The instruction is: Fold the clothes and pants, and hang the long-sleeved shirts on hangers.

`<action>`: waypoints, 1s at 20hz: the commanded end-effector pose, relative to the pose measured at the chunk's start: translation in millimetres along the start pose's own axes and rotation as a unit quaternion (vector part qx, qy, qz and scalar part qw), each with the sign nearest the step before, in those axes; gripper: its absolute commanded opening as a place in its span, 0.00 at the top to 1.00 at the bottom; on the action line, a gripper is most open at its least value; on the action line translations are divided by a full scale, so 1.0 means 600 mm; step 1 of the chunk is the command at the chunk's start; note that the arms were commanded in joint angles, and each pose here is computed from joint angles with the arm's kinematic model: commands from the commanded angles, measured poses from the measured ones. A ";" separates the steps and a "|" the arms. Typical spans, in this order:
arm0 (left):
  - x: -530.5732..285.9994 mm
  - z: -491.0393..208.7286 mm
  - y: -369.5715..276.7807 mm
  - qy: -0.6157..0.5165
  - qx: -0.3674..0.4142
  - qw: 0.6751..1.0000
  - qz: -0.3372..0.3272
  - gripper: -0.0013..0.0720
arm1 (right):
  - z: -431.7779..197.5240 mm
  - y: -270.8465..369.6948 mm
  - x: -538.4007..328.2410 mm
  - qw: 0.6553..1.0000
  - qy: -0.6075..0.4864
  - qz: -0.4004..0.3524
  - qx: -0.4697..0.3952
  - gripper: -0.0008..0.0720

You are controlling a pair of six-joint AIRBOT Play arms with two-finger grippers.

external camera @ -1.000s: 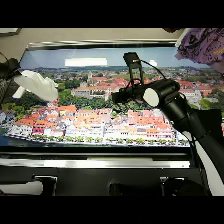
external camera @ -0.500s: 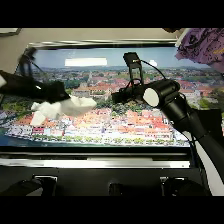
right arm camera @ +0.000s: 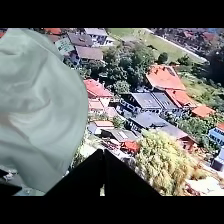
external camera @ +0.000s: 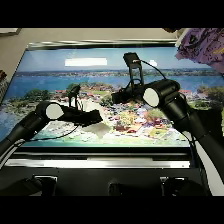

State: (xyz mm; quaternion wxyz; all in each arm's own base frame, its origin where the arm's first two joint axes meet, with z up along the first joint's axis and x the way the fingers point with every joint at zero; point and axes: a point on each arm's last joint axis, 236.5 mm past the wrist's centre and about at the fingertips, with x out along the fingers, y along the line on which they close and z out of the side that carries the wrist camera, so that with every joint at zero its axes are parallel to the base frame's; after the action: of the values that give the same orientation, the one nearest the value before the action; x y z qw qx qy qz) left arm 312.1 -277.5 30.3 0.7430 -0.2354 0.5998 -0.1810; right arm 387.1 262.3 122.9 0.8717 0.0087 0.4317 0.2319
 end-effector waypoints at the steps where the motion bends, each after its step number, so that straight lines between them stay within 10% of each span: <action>1: -0.059 0.054 0.030 -0.027 0.017 0.999 0.003 0.43 | -0.021 -0.004 -0.010 1.000 0.026 -0.006 0.007 0.94; 4: -0.205 0.129 0.092 -0.090 0.021 0.995 0.036 0.40 | -0.024 -0.055 -0.047 0.998 0.033 -0.041 0.023 0.75; 6: -0.312 0.170 0.147 -0.155 0.009 0.985 0.072 0.00 | -0.023 -0.135 -0.060 0.993 0.035 -0.058 0.097 0.51; 9: -0.428 0.203 0.216 -0.242 -0.029 0.964 0.103 0.00 | -0.077 -0.179 -0.022 0.954 0.072 0.054 0.285 0.45; 11: -0.471 0.207 0.262 -0.271 -0.066 0.953 0.120 0.00 | -0.111 -0.138 0.013 0.910 0.089 0.180 0.363 0.18; 20: -0.515 0.207 0.327 -0.298 -0.118 0.937 0.140 0.00 | -0.247 0.006 0.198 0.878 0.147 0.228 0.395 0.14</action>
State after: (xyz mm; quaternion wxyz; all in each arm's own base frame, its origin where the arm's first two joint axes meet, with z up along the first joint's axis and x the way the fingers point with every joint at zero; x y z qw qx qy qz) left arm 366.8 63.1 188.5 0.8732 -0.2743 0.3973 0.0666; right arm 335.4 254.5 -35.9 0.6525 0.3918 0.6058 0.2316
